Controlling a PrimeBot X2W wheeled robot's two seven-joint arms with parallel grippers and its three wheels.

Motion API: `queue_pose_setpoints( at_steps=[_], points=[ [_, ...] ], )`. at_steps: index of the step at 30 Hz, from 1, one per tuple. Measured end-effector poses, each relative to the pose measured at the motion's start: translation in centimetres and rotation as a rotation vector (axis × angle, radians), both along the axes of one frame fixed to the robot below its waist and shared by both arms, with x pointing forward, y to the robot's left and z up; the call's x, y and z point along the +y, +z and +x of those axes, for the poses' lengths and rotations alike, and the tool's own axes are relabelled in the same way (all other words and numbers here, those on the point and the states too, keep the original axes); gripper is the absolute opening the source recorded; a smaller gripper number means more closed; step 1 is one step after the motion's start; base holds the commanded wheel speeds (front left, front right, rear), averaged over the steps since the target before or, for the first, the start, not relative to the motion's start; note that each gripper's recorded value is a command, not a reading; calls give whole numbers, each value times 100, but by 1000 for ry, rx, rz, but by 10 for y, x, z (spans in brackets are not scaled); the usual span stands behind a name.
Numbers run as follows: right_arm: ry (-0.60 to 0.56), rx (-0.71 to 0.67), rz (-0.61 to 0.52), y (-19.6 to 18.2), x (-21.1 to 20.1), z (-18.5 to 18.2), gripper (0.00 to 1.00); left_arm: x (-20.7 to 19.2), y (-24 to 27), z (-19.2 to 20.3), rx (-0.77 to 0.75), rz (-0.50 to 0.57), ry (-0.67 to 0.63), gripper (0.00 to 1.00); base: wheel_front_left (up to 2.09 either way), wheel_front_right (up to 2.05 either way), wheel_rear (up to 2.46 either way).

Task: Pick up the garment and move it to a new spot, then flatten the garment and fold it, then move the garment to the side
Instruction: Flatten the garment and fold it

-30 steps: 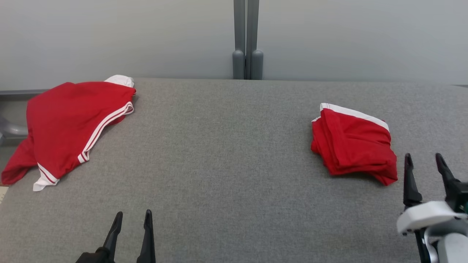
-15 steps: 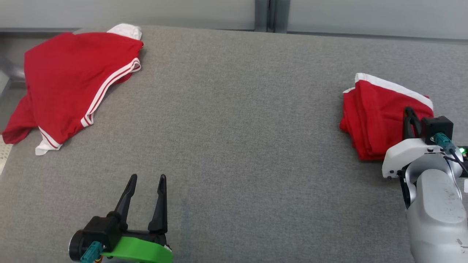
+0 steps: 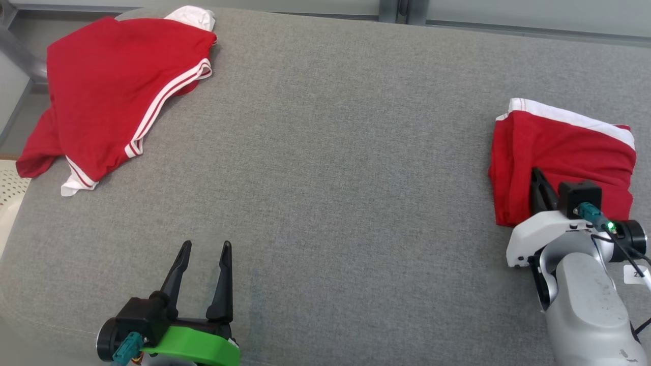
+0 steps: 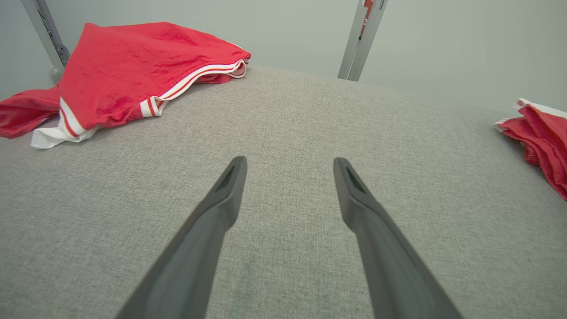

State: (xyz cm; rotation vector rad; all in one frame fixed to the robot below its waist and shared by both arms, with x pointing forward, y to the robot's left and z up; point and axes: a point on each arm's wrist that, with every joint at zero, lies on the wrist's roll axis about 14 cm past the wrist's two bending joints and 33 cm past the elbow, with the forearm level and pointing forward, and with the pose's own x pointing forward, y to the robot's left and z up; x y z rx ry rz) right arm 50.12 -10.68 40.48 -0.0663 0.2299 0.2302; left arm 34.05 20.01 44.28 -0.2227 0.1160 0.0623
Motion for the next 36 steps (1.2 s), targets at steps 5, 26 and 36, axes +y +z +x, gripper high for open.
queue_pose_setpoints(
  at_steps=[5,26,36],
  points=[
    [13,11,28,-1,4,-12,0,-4,2,1,-10,-8,-13,100,0,0,0],
    [55,41,91,-8,18,-43,0,-16,1,0,-8,-22,-45,100,0,0,0],
    [97,58,99,-6,26,-78,0,-11,5,-14,-23,-26,-27,100,0,0,0]
  ],
)
